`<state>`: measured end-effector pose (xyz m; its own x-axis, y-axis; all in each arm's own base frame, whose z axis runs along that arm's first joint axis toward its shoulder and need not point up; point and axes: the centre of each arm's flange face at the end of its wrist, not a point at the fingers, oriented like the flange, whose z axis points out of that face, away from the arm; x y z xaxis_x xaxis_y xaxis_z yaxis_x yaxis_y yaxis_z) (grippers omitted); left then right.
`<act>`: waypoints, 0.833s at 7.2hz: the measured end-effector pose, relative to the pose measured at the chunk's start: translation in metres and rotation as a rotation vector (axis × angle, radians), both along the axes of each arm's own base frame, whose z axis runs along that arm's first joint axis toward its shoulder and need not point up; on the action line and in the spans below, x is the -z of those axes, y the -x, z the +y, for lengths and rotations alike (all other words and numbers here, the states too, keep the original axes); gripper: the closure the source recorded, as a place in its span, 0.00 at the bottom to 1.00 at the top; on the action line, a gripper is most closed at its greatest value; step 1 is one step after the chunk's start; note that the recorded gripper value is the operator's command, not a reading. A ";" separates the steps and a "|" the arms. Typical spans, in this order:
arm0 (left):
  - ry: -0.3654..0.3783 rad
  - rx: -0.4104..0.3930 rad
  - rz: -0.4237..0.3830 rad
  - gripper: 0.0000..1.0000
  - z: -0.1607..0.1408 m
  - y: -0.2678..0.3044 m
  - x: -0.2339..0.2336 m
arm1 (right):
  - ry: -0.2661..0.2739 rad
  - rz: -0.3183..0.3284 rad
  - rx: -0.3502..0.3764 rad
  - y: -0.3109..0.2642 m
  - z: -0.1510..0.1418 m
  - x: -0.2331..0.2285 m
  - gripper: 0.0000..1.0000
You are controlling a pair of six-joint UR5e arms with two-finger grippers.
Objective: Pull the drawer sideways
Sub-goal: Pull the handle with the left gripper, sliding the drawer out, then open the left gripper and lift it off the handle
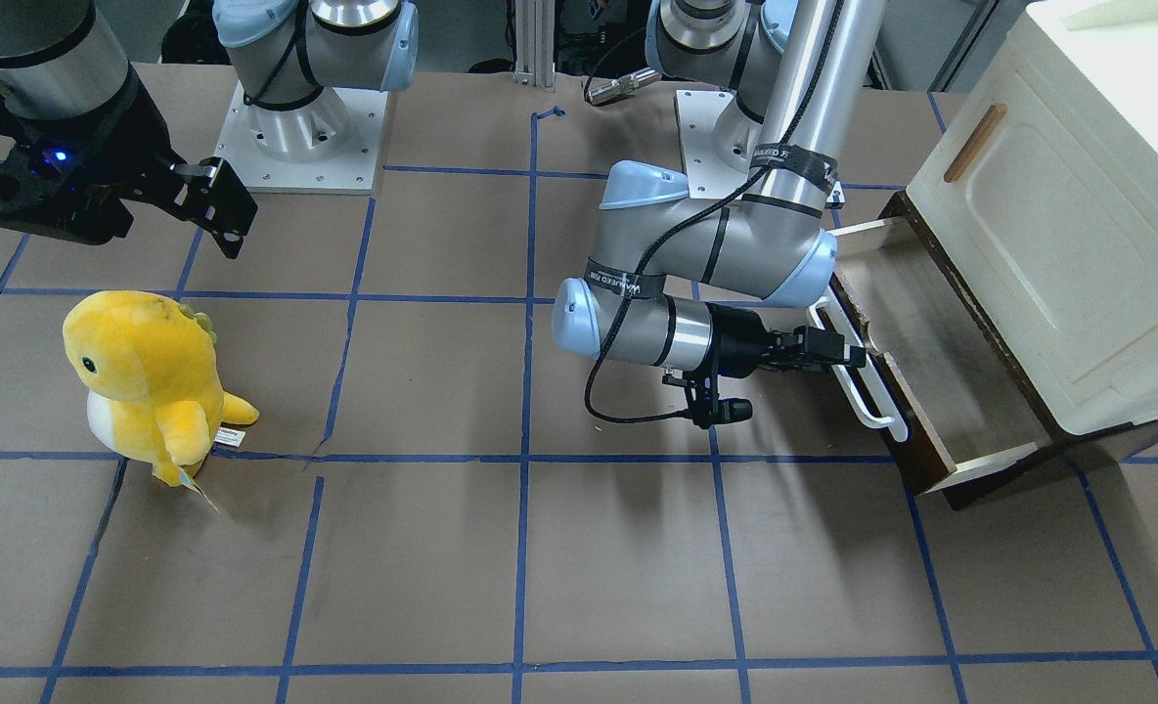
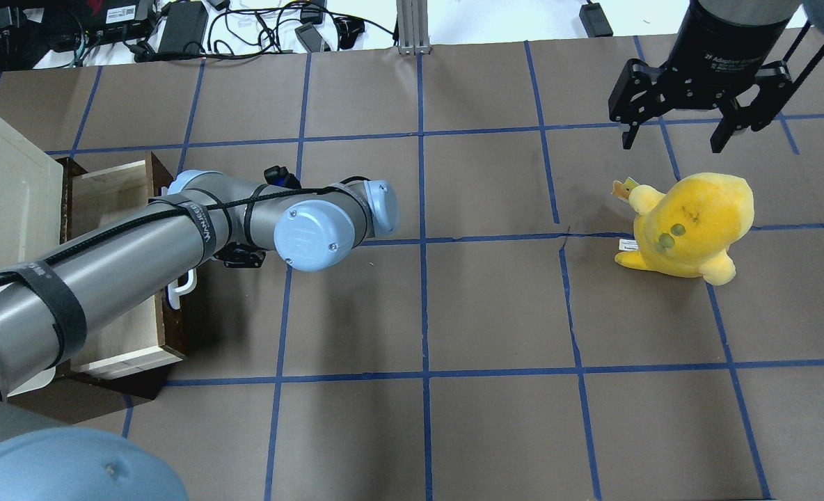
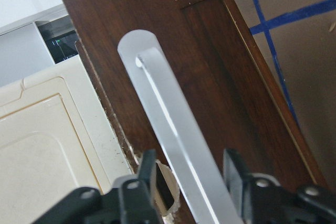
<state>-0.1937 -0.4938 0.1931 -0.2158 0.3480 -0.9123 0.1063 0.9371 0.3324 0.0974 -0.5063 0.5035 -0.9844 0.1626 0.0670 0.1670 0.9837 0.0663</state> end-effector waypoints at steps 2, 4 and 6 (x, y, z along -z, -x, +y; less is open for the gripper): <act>0.045 -0.011 0.075 0.00 0.003 0.026 -0.024 | 0.000 0.000 0.000 0.000 0.000 0.000 0.00; 0.087 -0.099 0.292 0.00 -0.003 0.055 -0.084 | 0.000 0.000 0.001 0.000 0.000 0.000 0.00; 0.132 -0.194 0.583 0.00 0.005 0.071 -0.163 | 0.000 0.000 0.001 0.001 0.000 0.000 0.00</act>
<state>-0.2650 -0.4885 0.3559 -0.7389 0.1446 -0.6581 0.0587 0.9868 0.1509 0.0968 -0.5064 0.5035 -0.9842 0.1638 0.0669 0.1681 0.9836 0.0660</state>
